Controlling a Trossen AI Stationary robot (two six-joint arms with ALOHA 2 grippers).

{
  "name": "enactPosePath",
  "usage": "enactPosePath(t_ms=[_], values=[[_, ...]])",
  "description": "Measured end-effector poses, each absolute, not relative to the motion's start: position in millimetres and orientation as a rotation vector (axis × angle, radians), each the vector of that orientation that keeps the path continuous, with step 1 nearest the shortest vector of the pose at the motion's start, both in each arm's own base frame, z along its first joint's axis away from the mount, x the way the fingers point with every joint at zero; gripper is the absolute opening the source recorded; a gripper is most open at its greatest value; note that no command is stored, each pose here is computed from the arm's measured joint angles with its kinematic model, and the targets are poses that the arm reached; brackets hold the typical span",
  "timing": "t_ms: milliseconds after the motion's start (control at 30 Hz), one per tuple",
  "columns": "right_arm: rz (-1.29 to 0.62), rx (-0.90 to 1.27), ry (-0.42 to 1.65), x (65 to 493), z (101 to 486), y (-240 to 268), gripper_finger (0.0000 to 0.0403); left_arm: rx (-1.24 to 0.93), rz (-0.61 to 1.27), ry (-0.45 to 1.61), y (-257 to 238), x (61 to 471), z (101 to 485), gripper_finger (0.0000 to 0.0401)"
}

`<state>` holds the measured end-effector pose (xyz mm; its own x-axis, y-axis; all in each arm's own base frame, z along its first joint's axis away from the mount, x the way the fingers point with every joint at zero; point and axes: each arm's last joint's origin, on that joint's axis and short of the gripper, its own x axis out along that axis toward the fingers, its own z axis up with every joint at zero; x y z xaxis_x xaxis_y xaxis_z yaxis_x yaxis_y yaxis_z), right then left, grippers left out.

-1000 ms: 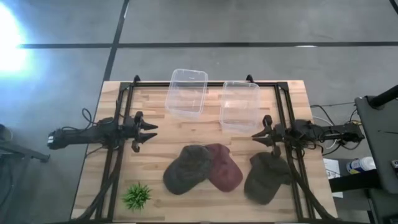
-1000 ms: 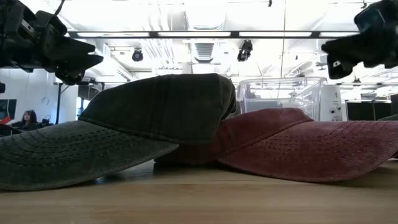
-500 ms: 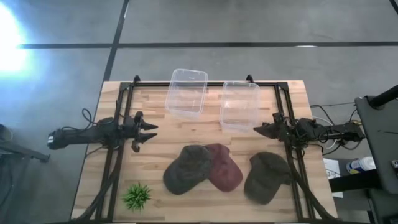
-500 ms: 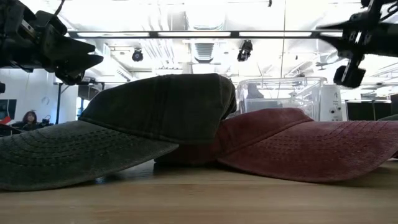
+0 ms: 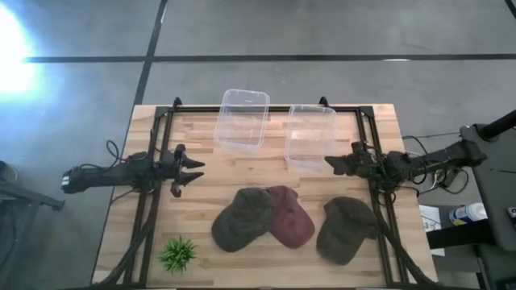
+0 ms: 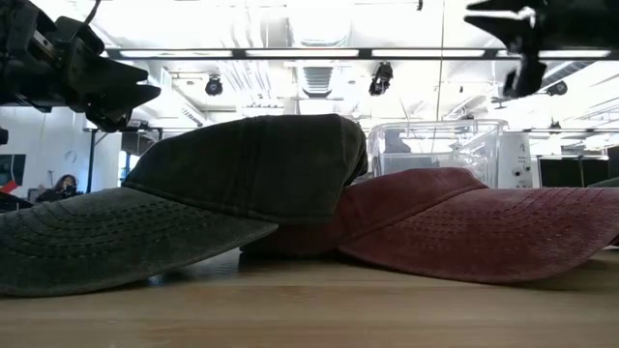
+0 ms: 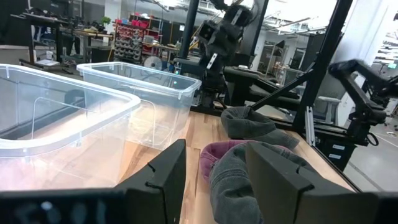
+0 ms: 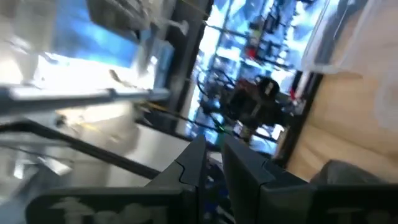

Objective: Pick & Place hat
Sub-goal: Put the red cap into the right transparent bin

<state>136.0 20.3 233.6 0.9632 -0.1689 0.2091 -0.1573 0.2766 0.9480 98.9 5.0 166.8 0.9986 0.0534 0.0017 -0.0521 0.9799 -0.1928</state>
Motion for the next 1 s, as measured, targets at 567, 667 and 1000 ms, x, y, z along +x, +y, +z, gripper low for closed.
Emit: enactPosePath(t_ms=[567,667,1000], values=[[-0.163,1.586,0.732,229,217,155,0.0049,-0.194,0.053,-0.007,5,99,167,0.0161],[-0.261,1.663,0.807,228,197,184,0.0062,-0.194,0.053,-0.007,5,99,167,0.0161],[-0.414,1.712,0.840,238,162,247,0.0193,-0.194,0.053,-0.007,5,99,167,0.0161]])
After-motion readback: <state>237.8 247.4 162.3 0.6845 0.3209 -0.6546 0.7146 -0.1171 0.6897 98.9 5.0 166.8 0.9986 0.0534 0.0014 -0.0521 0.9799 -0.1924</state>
